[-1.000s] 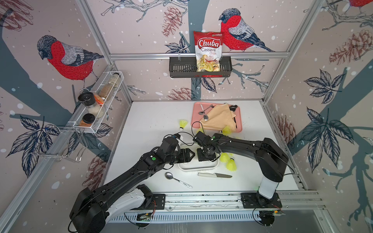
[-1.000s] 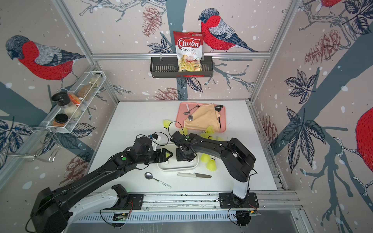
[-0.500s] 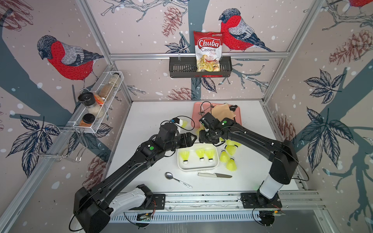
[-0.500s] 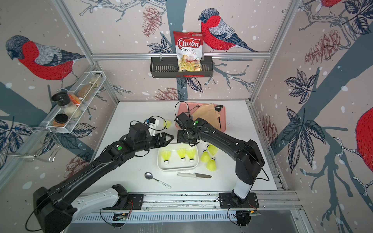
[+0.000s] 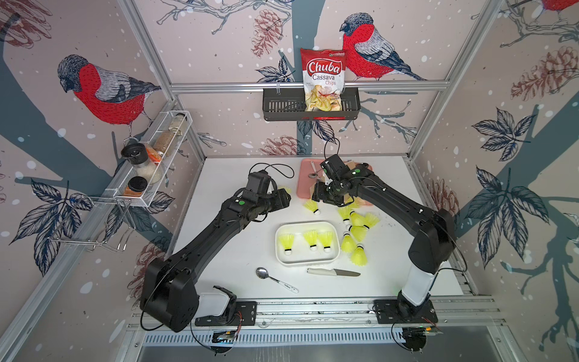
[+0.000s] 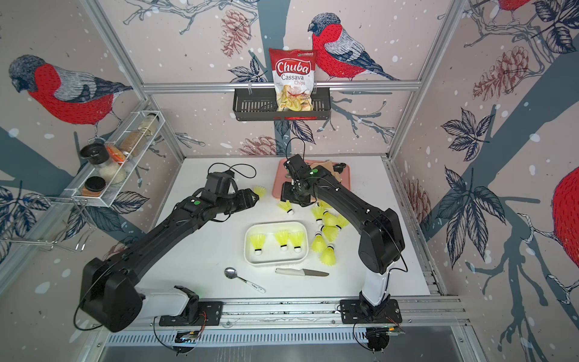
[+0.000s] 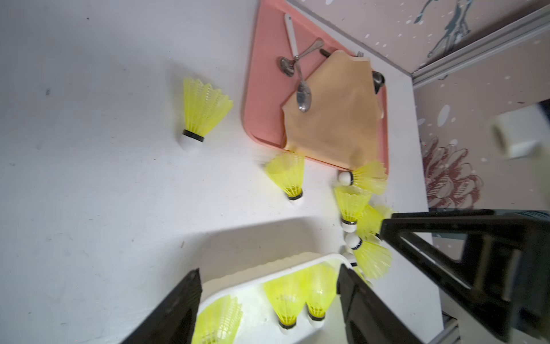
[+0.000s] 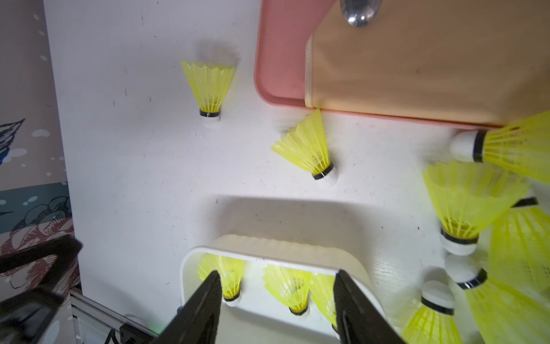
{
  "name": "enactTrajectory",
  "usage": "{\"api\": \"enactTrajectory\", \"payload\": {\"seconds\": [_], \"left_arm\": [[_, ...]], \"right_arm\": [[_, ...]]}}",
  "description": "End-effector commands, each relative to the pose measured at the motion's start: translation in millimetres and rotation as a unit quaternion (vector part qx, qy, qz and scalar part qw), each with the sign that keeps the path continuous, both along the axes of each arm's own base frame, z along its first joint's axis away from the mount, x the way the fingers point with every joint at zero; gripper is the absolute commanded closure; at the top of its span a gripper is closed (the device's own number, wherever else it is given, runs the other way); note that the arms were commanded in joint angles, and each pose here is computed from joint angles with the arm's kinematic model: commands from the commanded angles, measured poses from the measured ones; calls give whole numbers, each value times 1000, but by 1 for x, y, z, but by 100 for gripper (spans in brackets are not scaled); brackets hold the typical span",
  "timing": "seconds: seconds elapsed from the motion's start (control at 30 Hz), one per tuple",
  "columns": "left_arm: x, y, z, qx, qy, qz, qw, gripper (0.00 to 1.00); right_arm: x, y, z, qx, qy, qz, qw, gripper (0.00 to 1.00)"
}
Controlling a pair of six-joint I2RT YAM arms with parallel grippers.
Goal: Put the shuttlecocks into the storage box
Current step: Pick up the shuttlecock at the center of the board.
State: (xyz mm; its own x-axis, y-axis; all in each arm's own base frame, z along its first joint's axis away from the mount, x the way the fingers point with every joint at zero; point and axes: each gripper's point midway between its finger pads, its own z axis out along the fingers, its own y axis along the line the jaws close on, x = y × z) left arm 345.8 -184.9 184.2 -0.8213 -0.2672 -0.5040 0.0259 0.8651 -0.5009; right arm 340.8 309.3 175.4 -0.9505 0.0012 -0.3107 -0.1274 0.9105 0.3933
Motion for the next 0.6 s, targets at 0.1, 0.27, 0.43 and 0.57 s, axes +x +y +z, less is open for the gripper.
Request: {"api": "enactTrajectory", "payload": {"seconds": [0.1,0.27,0.43,0.57], "left_arm": [[38,19,-39,89,15,-8,996,25],[65,24,-74,142,29,-32,989,27],[81,24,-100,157,30,-50,986,31],[93,18,-111,149,29,-64,986,33]], "right_arm": [[23,30,-6,45,-1,39,998,22],[41,38,-17,56,3,37,998,3],[58,33,-24,77,11,20,997,0],[66,23,-26,79,14,8,997,0]]}}
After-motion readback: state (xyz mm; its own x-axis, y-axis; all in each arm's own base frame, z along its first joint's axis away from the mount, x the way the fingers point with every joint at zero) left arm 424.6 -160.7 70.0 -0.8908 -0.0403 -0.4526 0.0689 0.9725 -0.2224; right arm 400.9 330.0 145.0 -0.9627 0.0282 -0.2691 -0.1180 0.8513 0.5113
